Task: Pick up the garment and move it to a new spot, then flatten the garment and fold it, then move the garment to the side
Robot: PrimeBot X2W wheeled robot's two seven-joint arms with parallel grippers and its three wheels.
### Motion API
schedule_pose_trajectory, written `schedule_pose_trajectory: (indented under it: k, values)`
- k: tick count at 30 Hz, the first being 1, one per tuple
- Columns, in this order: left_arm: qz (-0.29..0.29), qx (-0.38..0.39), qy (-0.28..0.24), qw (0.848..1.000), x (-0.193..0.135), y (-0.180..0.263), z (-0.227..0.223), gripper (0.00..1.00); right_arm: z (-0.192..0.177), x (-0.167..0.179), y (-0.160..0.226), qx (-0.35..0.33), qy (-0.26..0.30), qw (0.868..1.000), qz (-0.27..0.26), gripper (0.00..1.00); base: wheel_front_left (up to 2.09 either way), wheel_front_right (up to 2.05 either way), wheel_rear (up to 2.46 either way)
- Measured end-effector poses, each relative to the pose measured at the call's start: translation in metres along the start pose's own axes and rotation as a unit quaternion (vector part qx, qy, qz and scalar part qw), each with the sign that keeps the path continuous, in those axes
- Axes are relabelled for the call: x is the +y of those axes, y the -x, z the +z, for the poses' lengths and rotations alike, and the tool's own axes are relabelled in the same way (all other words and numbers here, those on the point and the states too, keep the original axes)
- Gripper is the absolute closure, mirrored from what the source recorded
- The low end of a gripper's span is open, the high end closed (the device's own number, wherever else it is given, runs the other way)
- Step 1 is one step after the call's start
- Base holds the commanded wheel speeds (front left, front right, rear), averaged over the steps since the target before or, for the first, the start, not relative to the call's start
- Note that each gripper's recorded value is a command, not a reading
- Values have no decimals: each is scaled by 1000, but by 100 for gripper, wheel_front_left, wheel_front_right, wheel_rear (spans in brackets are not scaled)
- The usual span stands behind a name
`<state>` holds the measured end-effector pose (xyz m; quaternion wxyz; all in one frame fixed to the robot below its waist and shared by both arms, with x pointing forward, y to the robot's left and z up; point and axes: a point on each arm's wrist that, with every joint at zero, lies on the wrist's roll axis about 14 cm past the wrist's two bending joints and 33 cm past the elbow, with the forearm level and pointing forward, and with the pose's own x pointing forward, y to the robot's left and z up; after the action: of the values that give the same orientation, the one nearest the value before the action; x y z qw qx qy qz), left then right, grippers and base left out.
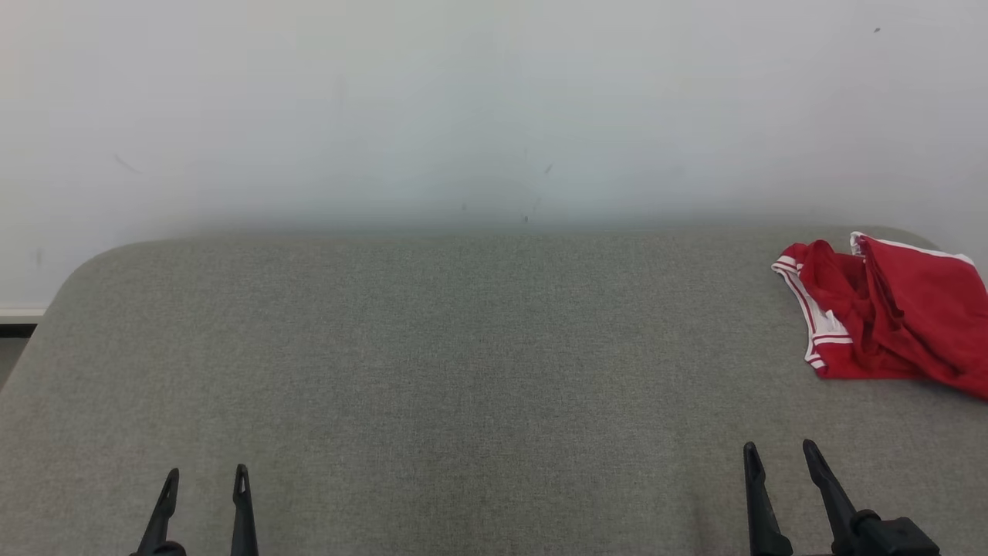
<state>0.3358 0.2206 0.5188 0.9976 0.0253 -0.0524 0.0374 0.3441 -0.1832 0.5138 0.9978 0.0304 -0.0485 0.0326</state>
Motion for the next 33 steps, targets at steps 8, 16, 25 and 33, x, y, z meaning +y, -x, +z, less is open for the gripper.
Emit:
schedule_pose_trajectory:
  k: [8,16,25,33]
  values:
    - [9,0,5,1000,4,1,0,0,0,2,1,-2,-2,1000,1,0,0,0,0]
    - [11,-1,8,1000,4,2,1,0,-2,4,1,1,-3,1000,4,0,0,0,0]
    - [9,33,19,999,-1,10,-20,100,-21,2,8,32,-7,999,-1,100,0,0,0]
    - [26,65,94,993,2,10,-33,100,-30,-5,8,51,-77,995,-25,100,0,0,0]
